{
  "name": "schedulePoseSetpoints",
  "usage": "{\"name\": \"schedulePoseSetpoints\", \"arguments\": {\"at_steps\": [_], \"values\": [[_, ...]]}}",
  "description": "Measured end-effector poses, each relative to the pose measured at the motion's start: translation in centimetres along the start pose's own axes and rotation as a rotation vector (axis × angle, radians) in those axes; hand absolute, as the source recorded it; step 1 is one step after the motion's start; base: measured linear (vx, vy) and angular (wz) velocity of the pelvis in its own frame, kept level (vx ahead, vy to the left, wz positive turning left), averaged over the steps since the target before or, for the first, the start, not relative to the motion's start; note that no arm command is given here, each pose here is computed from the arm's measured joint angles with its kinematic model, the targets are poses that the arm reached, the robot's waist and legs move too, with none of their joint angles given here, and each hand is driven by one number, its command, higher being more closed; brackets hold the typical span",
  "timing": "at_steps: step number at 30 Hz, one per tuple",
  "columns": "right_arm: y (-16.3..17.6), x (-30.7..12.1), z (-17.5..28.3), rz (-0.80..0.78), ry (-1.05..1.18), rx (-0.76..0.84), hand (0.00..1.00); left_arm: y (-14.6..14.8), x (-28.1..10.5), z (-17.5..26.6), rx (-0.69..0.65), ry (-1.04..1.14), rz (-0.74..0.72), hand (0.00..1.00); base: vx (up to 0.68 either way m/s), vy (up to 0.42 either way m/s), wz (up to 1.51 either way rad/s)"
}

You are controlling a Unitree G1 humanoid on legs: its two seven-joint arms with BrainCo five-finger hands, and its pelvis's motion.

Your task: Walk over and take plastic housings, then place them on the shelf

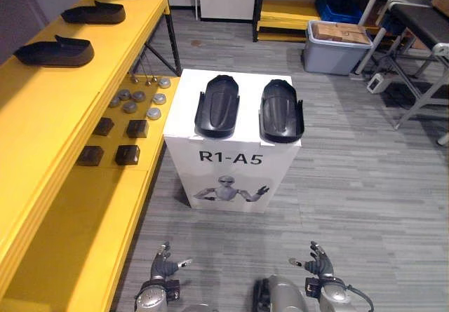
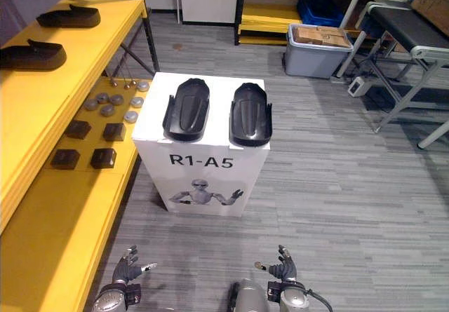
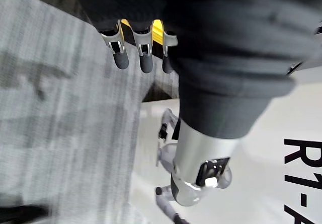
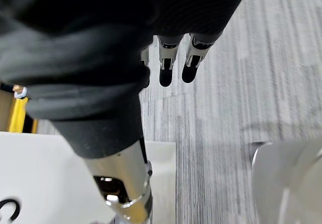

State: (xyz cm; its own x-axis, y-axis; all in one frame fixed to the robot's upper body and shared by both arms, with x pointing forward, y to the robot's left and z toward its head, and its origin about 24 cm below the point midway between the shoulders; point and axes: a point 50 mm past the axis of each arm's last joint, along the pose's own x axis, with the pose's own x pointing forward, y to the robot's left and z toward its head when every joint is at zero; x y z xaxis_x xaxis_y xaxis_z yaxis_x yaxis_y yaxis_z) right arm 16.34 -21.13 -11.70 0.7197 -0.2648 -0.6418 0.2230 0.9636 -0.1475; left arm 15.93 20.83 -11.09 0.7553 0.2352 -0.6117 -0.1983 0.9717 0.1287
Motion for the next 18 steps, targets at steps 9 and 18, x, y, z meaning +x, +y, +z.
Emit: {"name": "schedulePoseSetpoints", "arguments": {"at_steps": [9,18], "values": [[-0.3,-0.5,0.9,-0.025,-0.057,0.078,0.0,-3.1,-0.5,-0.5,-0.1,0.019,-0.044,0.0,0.47,-0.161,0.04],[-2.4,-1.2,-1.4,-0.133,0.012,0.196,0.0,-2.7,-0.7,-1.6,-0.067,0.064,-0.044,0.0,0.24,0.137,-0.19]]}}
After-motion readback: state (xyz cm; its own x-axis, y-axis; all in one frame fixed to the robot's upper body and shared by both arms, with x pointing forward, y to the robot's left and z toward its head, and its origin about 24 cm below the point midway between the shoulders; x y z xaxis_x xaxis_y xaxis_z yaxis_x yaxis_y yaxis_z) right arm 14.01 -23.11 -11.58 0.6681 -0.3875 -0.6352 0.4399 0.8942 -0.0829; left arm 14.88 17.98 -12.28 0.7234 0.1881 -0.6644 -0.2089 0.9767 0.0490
